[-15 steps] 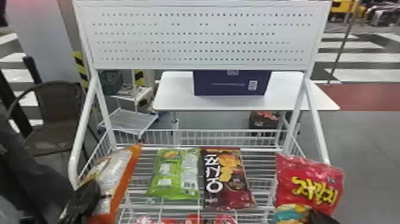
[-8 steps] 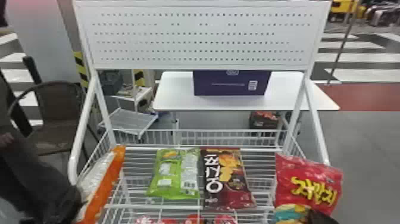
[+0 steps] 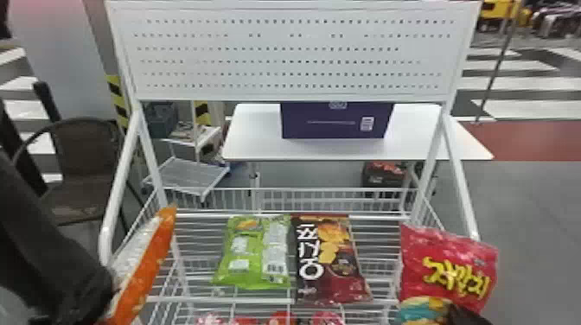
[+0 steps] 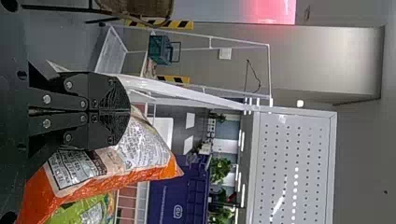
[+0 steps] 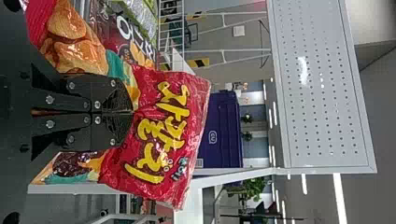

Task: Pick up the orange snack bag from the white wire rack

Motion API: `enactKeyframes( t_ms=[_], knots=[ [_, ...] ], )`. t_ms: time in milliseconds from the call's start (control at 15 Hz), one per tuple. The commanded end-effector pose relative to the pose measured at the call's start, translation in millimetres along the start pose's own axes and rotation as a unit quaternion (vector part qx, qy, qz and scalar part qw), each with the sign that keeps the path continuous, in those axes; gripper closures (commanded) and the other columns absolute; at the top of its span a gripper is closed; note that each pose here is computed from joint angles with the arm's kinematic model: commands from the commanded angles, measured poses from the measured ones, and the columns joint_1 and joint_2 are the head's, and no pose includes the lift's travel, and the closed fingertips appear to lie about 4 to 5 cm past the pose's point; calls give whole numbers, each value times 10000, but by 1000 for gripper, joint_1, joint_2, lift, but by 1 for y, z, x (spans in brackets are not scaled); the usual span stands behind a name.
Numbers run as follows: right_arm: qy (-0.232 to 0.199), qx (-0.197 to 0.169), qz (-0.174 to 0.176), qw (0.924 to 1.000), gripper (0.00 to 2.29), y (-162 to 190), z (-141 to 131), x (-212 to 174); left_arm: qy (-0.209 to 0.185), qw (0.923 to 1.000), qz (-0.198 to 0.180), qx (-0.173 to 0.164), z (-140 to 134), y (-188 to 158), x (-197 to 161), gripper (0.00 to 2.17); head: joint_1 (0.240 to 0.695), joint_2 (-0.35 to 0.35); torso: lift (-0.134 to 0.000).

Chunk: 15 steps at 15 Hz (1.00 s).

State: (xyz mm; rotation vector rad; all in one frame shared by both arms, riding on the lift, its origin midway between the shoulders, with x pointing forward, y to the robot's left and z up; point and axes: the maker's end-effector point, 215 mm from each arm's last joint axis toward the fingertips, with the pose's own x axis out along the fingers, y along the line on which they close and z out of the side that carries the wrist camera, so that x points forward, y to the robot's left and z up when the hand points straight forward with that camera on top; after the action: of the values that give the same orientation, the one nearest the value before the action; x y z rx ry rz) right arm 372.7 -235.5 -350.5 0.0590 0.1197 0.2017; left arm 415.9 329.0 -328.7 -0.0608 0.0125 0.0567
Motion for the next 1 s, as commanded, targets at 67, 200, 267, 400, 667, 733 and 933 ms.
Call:
enactKeyframes(
  t_ms=[67,200,267,400,667,733,933],
  knots=[
    [-4,3,9,10000,2219,1,0,0,11,10000,-30,-22,-1,-4,0,2064,499,0,0],
    [2,12,9,10000,2219,1,0,0,14,10000,-32,-32,-2,-5,0,2064,499,0,0],
    [-6,10,10,10000,2219,1,1,0,9,10000,-40,-37,-1,-6,0,2064,499,0,0],
    [6,-11,17,10000,2219,0,0,-1,2,10000,-39,-37,-1,-6,0,2064,499,0,0],
    [7,-21,21,10000,2219,0,1,-1,9,10000,-41,-28,-1,-6,0,2064,499,0,0],
    [0,-18,28,10000,2219,1,1,-1,-6,10000,-41,-29,0,-6,0,2067,499,0,0],
    [-18,-8,23,10000,2219,1,2,-1,-13,10000,-42,-23,2,-7,0,2064,499,0,0]
  ],
)
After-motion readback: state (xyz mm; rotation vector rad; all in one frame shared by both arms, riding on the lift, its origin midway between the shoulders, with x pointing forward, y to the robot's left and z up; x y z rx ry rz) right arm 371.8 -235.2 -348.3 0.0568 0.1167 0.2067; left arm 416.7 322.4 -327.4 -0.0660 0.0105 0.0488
